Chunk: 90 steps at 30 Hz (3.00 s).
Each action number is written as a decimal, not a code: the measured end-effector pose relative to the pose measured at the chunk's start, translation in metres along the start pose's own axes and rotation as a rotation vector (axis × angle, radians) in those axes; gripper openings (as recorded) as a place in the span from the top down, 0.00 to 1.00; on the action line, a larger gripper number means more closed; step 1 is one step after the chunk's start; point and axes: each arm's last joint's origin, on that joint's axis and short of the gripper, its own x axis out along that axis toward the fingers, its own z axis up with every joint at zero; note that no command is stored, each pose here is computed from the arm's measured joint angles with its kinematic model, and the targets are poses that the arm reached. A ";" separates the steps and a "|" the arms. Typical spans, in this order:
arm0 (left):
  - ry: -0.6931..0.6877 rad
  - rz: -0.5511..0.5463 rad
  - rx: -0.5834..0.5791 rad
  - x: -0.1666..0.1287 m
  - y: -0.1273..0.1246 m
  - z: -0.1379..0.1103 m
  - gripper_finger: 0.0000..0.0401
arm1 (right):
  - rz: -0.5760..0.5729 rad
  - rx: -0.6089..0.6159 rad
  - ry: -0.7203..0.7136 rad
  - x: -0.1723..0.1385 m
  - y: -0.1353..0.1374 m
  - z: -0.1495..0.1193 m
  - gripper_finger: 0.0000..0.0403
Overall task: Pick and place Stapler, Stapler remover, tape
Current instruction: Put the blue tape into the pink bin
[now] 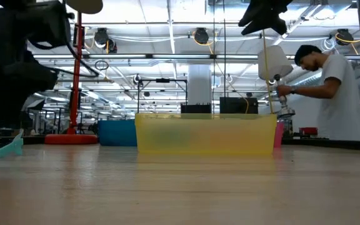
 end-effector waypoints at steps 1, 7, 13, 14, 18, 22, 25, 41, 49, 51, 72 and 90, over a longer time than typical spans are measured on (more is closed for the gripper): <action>0.024 0.010 -0.003 0.002 -0.001 0.000 0.44 | 0.000 0.000 0.000 0.000 0.000 0.000 0.71; 0.153 0.019 -0.038 0.009 -0.005 -0.002 0.44 | 0.000 -0.033 0.001 0.000 0.000 0.000 0.71; 0.206 -0.025 -0.043 0.001 -0.011 -0.005 0.44 | -0.001 -0.049 0.001 0.000 0.000 0.000 0.71; 0.222 -0.034 -0.042 0.000 -0.012 -0.007 0.44 | -0.001 -0.054 0.001 0.000 0.000 0.000 0.72; 0.276 -0.062 -0.047 0.000 -0.017 -0.011 0.44 | -0.001 -0.059 0.001 0.000 0.000 0.000 0.72; 0.277 -0.025 -0.043 0.005 -0.018 -0.013 0.44 | -0.001 -0.060 0.001 0.000 0.000 0.000 0.72; 0.280 0.008 -0.038 0.009 -0.020 -0.013 0.44 | -0.001 -0.060 0.001 0.000 0.000 0.000 0.72; 0.288 0.118 0.114 0.044 -0.039 -0.018 0.56 | -0.001 -0.053 0.001 0.000 0.000 0.000 0.72; 0.298 0.164 0.181 0.045 -0.036 -0.021 0.91 | -0.001 -0.052 0.001 0.000 0.000 0.000 0.72; 0.316 0.174 0.190 0.040 -0.033 -0.023 0.91 | -0.001 -0.052 0.001 0.000 0.000 0.000 0.72; -0.359 -0.931 0.455 -0.129 -0.070 0.014 0.90 | 0.300 -0.132 -0.216 0.032 0.008 -0.008 0.72; -0.518 -1.439 0.760 -0.145 -0.109 0.079 0.90 | 0.502 -0.340 -0.365 0.086 0.037 -0.035 0.72</action>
